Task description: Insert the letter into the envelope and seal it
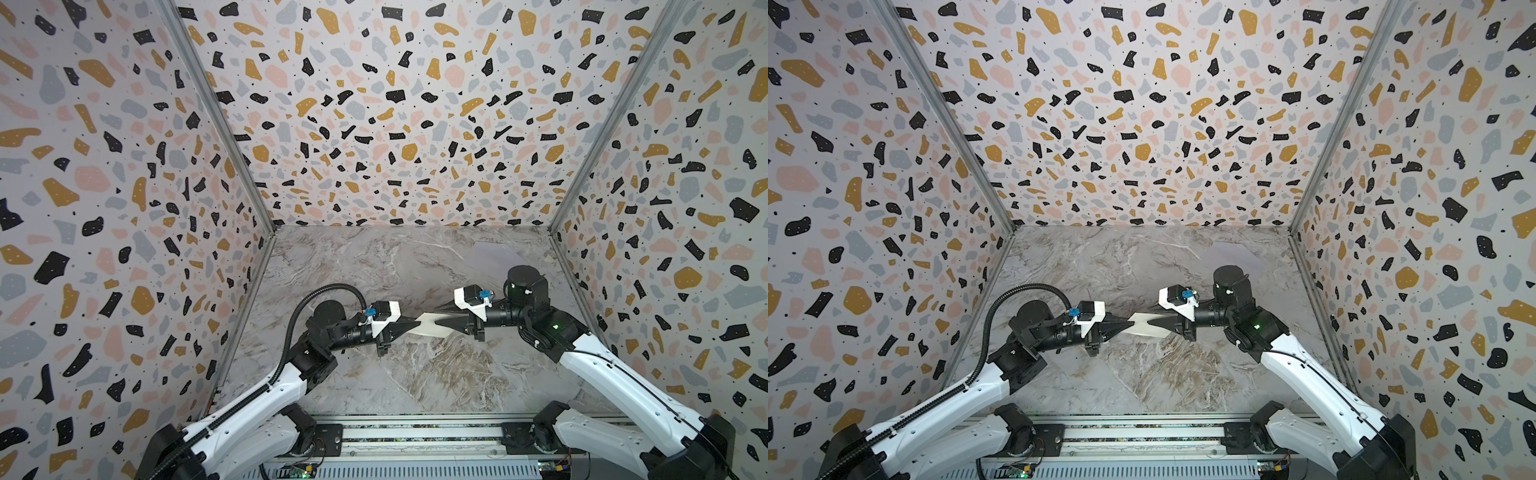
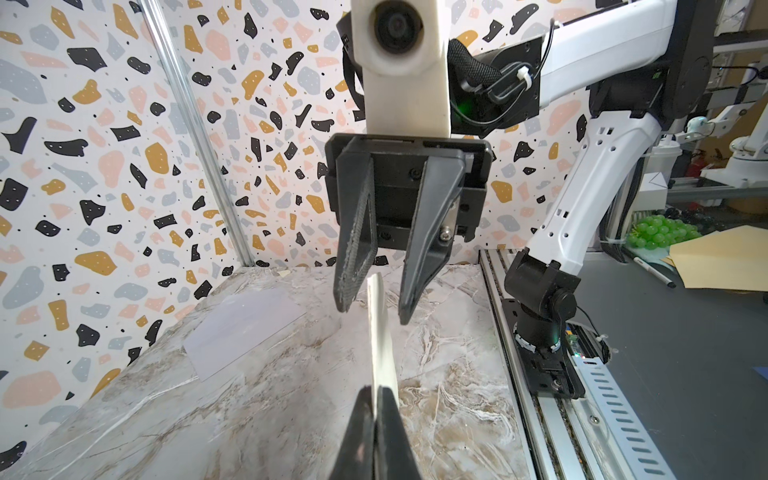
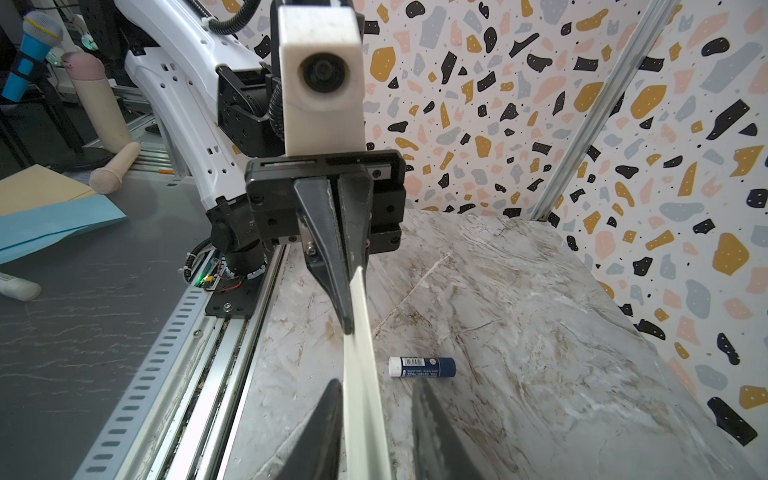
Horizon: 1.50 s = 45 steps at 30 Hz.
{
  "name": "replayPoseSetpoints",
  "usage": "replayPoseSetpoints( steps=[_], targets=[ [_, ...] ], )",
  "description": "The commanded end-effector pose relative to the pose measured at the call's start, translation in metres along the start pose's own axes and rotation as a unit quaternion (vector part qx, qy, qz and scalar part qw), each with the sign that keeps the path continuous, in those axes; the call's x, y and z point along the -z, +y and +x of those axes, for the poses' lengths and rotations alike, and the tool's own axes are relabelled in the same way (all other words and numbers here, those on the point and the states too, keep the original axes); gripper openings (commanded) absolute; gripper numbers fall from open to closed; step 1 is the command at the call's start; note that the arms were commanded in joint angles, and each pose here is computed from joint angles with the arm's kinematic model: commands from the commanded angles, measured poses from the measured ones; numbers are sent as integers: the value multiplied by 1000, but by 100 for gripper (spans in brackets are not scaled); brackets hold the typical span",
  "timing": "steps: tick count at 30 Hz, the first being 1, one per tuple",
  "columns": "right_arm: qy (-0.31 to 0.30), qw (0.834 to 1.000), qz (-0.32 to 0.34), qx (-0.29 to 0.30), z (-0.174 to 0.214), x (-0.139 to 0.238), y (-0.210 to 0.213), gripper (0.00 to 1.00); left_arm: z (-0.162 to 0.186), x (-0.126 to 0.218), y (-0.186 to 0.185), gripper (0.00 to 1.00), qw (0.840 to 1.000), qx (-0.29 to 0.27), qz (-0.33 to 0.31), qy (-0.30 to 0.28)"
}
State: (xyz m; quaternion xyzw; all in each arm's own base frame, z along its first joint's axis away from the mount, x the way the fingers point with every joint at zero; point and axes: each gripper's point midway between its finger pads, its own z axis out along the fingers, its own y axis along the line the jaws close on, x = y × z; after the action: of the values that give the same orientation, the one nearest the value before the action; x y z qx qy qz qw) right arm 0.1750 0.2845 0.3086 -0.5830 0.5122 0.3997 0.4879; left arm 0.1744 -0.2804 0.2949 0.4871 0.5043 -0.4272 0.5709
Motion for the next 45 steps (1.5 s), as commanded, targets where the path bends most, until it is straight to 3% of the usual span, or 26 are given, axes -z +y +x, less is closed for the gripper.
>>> replayPoseSetpoints(
  steps=[1, 8, 13, 21, 27, 30, 34, 38, 45],
  targets=[
    [-17, 1000, 0, 15, -17, 1, -4, 22, -19, 4, 0, 0, 999, -20, -4, -34],
    [-19, 1000, -6, 17, -18, 0, -4, 3, -15, 4, 0, 0, 999, -23, -7, -31],
    [-12, 1000, -7, 20, -15, 1, -3, 0, -12, 5, 0, 0, 999, -30, -10, -22],
    [24, 999, -15, 24, -2, -5, -2, 0, -14, 6, 2, 39, 998, -66, -13, 8],
    [55, 998, -25, 34, 9, -20, 3, 0, -22, 3, 2, 45, 997, -79, -1, 5],
    [56, 997, -31, 34, 10, -24, 4, 0, -20, -1, 2, 40, 997, -78, 12, 10],
    [56, 997, -35, 35, 10, -26, 6, 0, -16, -5, -3, 15, 996, -75, 38, 17],
    [58, 997, -34, 34, 11, -27, 5, 0, -12, -7, -5, 0, 996, -73, 45, 20],
    [64, 997, -25, 34, 15, -26, 4, 0, -11, -5, -8, 0, 994, -91, 51, 25]
  ],
)
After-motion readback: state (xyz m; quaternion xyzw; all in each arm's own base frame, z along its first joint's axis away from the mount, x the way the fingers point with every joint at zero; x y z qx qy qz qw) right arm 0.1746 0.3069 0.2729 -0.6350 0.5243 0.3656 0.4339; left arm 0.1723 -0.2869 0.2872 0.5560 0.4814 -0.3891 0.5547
